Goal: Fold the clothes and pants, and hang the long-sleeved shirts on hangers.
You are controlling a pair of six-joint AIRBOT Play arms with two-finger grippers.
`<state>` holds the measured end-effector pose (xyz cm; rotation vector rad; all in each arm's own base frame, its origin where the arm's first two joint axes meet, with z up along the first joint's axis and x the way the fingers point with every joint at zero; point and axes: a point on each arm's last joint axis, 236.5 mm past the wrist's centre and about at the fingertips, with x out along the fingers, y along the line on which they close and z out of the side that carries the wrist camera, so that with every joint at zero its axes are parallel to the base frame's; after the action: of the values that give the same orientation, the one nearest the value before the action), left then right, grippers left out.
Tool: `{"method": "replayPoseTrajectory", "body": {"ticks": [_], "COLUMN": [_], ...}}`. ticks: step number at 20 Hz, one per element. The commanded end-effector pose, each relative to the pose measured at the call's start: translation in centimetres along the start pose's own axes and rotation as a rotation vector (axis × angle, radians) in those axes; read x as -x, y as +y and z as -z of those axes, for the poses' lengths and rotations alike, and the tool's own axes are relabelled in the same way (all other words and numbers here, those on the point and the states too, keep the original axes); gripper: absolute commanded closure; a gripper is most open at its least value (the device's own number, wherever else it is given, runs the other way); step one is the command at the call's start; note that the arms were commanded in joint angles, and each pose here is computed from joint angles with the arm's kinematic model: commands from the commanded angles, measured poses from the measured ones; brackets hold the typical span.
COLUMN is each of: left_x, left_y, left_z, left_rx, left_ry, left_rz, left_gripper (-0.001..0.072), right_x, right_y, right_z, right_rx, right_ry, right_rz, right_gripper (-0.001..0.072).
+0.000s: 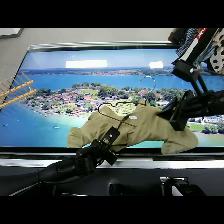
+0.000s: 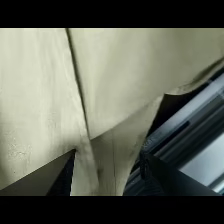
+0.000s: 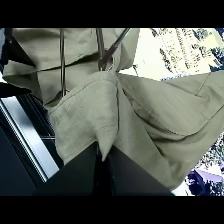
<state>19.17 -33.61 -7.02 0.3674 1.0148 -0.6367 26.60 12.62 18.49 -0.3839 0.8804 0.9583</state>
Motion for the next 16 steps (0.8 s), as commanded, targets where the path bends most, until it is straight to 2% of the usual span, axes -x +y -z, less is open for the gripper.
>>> {"method": "replayPoseTrajectory", "body": {"ticks": [1, 2, 4, 9, 16], "left_x": [-1.7, -2.1, -2.3, -1.1, 4.4], "left_y": [0.9, 1.3, 2.3, 6.0, 6.9], "left_z": [1.1, 1.4, 1.2, 0.0, -2.3], "left_rx": [0.002, 0.009, 0.032, 0.112, 0.191], "left_ry": [0.047, 0.059, 0.062, 0.096, 0.013], "left_rz": [-0.04, -0.051, -0.063, -0.153, -0.128], "left_gripper": [0.025, 0.0294, 0.0679, 0.069, 0.0692], "right_x": [0.0, 0.0, 0.1, 0.1, 0.1], "right_y": [0.0, 0.0, 0.1, 0.1, 0.6], "right_z": [0.0, 0.0, 0.0, 0.1, 0.5], "right_rx": [-0.005, -0.019, -0.023, -0.023, -0.023], "right_ry": [-0.001, -0.001, 0.002, 0.004, 0.021], "right_rz": [0.001, 0.001, -0.002, -0.004, -0.022], "right_gripper": [0.0688, 0.0688, 0.0688, 0.0688, 0.0688]}}
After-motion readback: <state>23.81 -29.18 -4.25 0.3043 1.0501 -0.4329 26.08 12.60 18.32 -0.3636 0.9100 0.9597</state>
